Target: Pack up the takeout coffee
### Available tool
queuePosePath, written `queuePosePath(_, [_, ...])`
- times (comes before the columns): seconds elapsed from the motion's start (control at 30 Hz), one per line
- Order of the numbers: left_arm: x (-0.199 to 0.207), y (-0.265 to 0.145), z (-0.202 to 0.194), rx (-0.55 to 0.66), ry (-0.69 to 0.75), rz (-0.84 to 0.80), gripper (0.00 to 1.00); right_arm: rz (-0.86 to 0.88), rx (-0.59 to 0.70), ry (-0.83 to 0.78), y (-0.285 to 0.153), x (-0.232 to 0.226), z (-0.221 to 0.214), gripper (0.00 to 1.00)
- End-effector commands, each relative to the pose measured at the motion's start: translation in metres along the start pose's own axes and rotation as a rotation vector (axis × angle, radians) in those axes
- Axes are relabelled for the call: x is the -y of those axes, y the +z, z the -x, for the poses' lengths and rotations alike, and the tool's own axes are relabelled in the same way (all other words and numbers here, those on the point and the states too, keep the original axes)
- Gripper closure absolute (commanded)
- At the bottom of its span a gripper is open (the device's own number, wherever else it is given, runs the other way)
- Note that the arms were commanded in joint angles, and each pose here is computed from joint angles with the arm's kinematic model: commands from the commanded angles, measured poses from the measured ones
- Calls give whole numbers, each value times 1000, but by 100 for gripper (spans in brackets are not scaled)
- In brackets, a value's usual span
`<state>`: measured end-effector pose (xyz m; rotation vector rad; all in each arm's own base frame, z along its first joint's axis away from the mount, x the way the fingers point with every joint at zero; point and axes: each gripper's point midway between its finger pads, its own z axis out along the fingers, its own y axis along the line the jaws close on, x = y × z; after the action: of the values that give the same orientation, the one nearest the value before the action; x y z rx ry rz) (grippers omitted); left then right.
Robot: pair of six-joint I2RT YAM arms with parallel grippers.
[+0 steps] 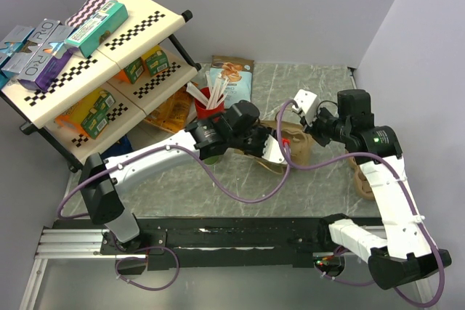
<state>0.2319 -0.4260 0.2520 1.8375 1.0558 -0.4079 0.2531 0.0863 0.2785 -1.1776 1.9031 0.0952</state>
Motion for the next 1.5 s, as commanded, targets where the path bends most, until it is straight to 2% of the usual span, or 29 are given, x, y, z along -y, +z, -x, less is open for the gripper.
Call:
queuePosePath(0.0, [-6,-4,-5,-55,17,-11,99,-1,68,1,-8,0,19,100])
queuePosePath(0.07, [-16,-1,1,-63,18,-6,99,11,69,8,-8,-2,19,100])
queuePosePath(0.33, [-6,16,-18,-146,13,-94,99,1,72,-13,-14,-2,21,100])
queuePosePath(0.73, [-8,31,-33,-237,10,-40,99,23,73,10,-22,-12,19,100])
queuePosePath(0.93, [-1,44,-30,-255,76,-39,99,61,106,39,-27,-21,29,100])
queuePosePath(1.23, [5,55,-41,-302,33,-31,99,100,106,37,-32,-35,27,100])
queuePosePath(1.47, [13,58,-52,-347,1,-39,99,104,87,-22,-35,-44,24,100])
